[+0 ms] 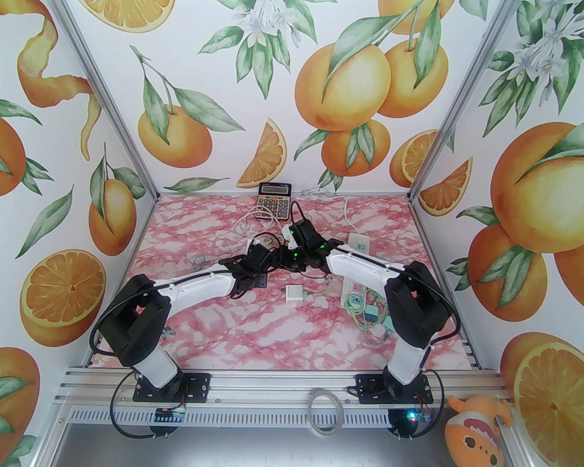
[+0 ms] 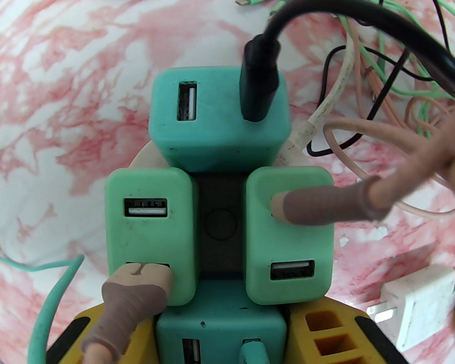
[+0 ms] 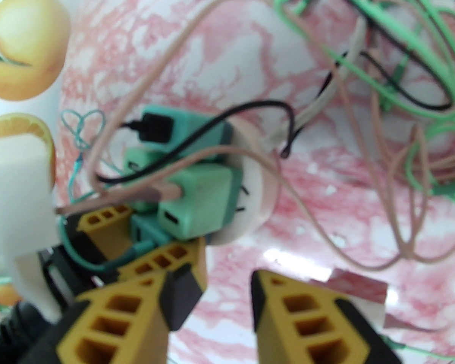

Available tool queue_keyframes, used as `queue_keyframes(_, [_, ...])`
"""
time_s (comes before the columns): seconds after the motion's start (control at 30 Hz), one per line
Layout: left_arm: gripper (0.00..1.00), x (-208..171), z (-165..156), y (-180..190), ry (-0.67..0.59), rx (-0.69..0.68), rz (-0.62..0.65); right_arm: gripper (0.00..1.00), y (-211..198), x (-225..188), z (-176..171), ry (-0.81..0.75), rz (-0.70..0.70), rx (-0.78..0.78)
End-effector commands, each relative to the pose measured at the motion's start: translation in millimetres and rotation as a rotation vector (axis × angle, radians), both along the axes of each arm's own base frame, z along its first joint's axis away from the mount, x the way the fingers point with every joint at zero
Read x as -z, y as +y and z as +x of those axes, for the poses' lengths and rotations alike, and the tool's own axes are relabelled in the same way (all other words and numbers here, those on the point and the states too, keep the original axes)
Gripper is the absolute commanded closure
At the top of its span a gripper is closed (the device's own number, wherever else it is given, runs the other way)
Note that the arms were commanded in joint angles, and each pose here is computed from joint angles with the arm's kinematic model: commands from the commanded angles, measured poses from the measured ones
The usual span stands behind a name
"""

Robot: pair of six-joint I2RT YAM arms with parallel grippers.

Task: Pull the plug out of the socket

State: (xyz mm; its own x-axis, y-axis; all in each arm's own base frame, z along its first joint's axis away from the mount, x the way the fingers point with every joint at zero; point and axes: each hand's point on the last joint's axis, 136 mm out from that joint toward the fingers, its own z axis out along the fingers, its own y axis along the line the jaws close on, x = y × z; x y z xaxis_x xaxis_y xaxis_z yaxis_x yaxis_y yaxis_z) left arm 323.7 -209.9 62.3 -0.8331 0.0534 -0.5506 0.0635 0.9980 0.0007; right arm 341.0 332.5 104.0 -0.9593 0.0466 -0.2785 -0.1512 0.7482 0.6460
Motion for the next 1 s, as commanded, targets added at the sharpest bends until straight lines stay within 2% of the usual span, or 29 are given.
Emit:
queue_keyframes(0.0, [0.6, -9, -1, -3, -0.025, 0.053, -0.036, 0.6, 18, -4, 0, 0.001, 0.056, -0.04])
queue_keyframes(0.37, [0.57, -13, -5, -6, -0.019, 0.11, -0.124, 0.58, 32, 8, 2, 0.036, 0.125, -0.031])
queue_keyframes(0.8, [0.5, -9, -8, -9, 0.004, 0.141, -0.125, 0.57, 39, 15, 10, 0.058, 0.144, -0.035])
queue_keyframes(0.83, [0.51, -8, -8, -9, 0.005, 0.141, -0.122, 0.58, 39, 16, 10, 0.059, 0.145, -0.035])
queue_keyframes(0.9, [0.61, -8, -8, -8, 0.004, 0.144, -0.118, 0.57, 41, 15, 11, 0.062, 0.156, -0.041])
queue_keyframes(0.97, [0.64, -9, -8, -8, 0.003, 0.145, -0.119, 0.58, 44, 12, 12, 0.063, 0.18, -0.042])
